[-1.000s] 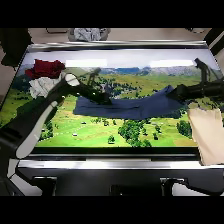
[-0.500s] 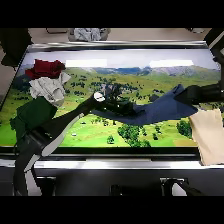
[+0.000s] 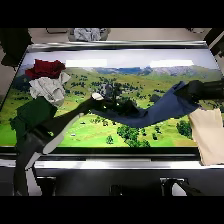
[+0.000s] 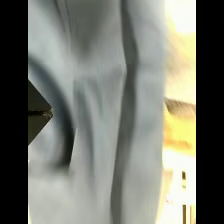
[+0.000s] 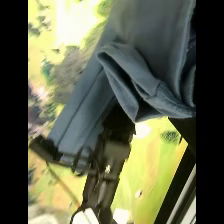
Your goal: Fold the shirts.
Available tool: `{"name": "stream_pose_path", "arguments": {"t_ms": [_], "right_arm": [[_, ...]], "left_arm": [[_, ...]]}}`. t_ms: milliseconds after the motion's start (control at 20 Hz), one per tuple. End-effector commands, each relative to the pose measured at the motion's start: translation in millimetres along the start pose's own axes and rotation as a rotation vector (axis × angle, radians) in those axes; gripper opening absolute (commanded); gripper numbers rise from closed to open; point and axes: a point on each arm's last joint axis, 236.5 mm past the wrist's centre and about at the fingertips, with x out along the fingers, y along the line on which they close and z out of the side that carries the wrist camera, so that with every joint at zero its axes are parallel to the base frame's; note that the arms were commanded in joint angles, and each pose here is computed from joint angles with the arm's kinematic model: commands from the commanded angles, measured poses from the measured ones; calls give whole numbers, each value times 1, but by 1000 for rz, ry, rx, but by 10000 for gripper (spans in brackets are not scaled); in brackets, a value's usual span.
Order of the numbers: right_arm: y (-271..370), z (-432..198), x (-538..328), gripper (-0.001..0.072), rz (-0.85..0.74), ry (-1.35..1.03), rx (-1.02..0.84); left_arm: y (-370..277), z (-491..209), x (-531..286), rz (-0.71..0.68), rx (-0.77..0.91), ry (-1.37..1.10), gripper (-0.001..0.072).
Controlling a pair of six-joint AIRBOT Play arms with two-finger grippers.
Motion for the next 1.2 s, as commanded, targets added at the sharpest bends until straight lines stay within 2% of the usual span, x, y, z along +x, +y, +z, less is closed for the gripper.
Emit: {"name": "stream_pose_path", "arguments": {"t_ms": [0,150,300,450,550,600,700,950,1050,1150], "right_arm": [[25,19,34,46,89,-31,-28],[68,28,95,46,192,-22,-60],[109,30,169,46,309,-12,-4],[143,18,246,46,436,9,115],[156,-3,289,49,480,52,186],[156,-10,307,97,469,58,215],[148,-11,333,686,438,20,251],[104,39,288,662,383,-114,105],[56,48,249,661,283,-98,18],[-17,22,212,662,79,53,-12]], "left_arm": [[-29,33,-94,43,171,-54,19],[-69,85,-222,141,302,-299,20],[-115,101,-349,201,383,-543,21],[-154,89,-427,257,454,-697,21],[-172,76,-445,273,489,-725,22],[-179,71,-447,275,503,-726,22],[-188,62,-441,268,523,-701,22],[-186,49,-424,268,553,-619,22],[-176,50,-426,313,551,-613,22],[-160,52,-429,382,545,-599,22]]}}
